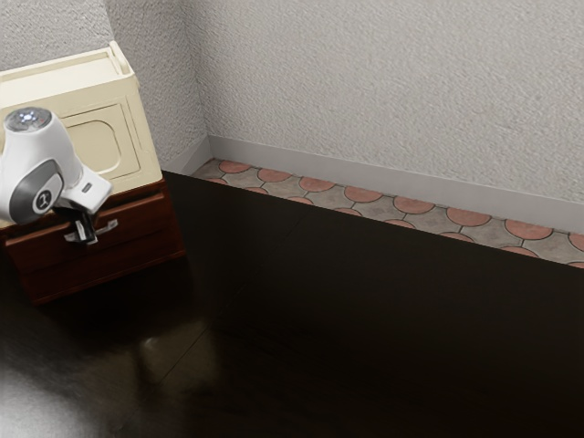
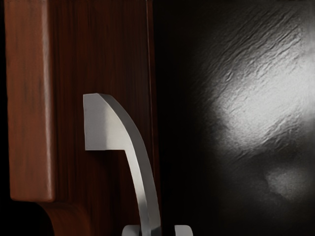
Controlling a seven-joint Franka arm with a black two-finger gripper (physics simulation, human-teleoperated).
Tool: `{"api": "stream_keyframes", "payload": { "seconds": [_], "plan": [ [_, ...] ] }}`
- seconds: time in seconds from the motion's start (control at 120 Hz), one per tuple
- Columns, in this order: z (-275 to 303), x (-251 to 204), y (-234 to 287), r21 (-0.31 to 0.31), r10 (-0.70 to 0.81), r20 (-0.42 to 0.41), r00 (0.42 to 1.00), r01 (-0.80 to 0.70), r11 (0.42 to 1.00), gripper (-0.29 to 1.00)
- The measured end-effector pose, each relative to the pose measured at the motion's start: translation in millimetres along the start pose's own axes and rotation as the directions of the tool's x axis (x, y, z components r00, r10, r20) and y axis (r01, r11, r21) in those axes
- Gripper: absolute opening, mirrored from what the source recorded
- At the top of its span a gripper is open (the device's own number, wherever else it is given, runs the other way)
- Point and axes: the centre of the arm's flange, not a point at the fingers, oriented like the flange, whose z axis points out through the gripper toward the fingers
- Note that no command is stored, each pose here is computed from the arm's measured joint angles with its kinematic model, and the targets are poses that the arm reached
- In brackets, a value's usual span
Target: Pull the drawer handle with one arm to open the drawer
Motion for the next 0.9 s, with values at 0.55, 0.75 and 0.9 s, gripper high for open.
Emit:
{"api": "stream_keyframes", "payload": {
  "seconds": [0.55, 0.75, 0.9],
  "plan": [
    [-11, 6, 22, -0.017, 0.0, -0.013, 1.0, 0.0, 1.0, -0.08],
    [-15, 0, 27, -0.02, -0.014, -0.019, 1.0, 0.014, 1.0, -0.08],
    [-17, -2, 31, -0.023, -0.02, -0.023, 1.0, 0.019, 1.0, -0.08]
  ]
}}
